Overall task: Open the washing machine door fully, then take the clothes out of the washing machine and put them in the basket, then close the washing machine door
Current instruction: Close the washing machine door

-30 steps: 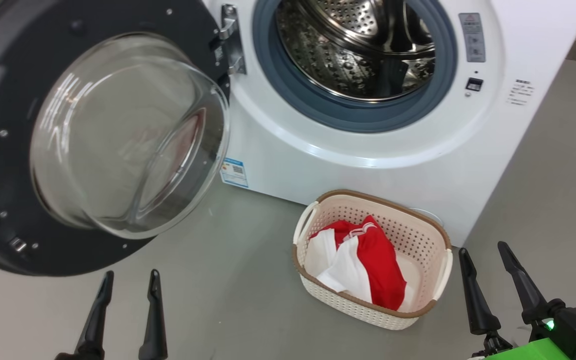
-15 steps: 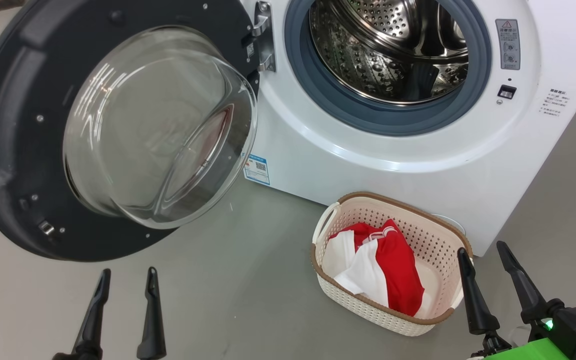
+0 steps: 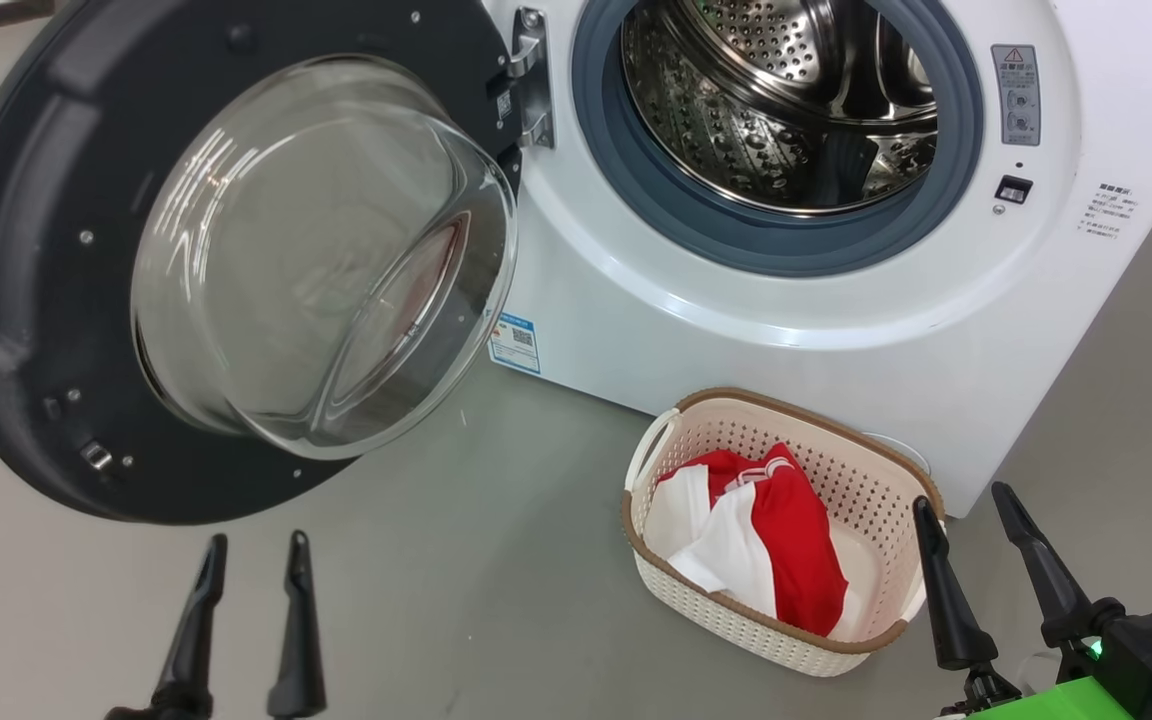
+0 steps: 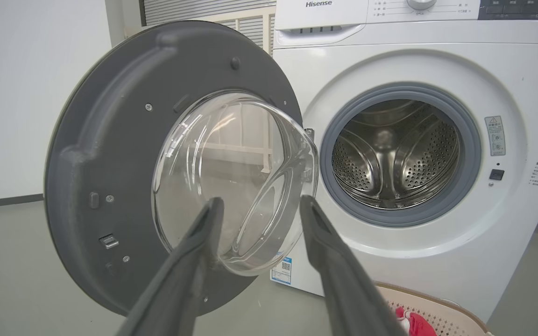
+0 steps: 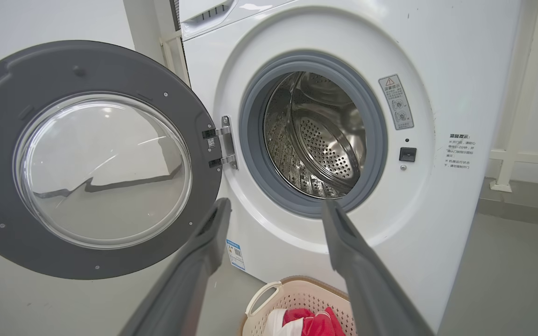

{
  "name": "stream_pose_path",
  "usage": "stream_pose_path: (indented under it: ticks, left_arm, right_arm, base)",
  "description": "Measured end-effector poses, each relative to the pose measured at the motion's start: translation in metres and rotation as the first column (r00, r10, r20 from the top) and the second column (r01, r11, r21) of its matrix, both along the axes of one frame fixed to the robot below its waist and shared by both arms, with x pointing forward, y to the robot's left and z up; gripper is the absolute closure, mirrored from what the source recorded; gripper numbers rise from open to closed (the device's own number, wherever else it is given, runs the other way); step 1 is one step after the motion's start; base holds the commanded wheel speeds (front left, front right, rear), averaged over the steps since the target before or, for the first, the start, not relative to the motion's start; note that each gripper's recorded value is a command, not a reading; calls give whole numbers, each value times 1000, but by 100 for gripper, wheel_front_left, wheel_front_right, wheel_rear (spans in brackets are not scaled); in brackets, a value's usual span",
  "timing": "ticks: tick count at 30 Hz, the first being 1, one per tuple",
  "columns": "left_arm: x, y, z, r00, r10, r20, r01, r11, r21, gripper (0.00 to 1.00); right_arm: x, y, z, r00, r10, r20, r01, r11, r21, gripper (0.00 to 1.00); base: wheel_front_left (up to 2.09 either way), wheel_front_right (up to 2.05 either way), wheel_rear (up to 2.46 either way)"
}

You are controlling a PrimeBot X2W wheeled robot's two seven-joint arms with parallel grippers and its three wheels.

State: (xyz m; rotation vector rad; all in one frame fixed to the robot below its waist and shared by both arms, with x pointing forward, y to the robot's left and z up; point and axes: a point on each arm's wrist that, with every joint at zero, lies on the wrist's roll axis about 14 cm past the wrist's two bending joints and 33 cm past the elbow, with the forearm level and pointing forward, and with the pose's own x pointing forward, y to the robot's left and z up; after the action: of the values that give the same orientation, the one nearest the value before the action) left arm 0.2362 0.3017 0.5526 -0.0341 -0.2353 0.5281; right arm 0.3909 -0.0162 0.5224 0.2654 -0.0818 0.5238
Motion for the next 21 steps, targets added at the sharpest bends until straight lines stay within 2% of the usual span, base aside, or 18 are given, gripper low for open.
stream_pose_path:
  ticks: [1, 2, 8, 13, 15, 21]
  left_arm:
    - [0, 0, 1, 1000, -1, 3, 1, 1000, 3, 87]
    - [0, -1, 4, 1000, -1, 9, 1, 1000, 9, 100]
    - [-9, 13, 20, 997, 47, 53, -49, 998, 38, 100]
    - [-15, 39, 44, 988, 101, 117, -110, 991, 76, 100]
    - [-15, 54, 66, 972, 123, 200, -136, 989, 51, 100]
    - [-13, 81, 90, 932, 144, 334, -124, 989, -82, 100]
  right_arm:
    - [0, 0, 0, 1000, -1, 1, 1, 1000, 0, 0]
    - [0, 0, 1, 1000, -1, 2, 1, 1000, 0, 0]
    - [-2, -1, 4, 1000, -3, 12, 3, 1000, 0, 0]
    - [-2, -3, 6, 1000, -9, 17, 9, 1000, 0, 0]
    - [-3, -6, 7, 1000, -17, 21, 17, 1000, 0, 0]
    - [-5, -12, 8, 999, -34, 24, 34, 999, -4, 0]
  base:
    - [0, 0, 0]
    - [0, 0, 0]
    - [0, 0, 0]
    - [0, 0, 0]
    - [0, 0, 0]
    - [0, 0, 0]
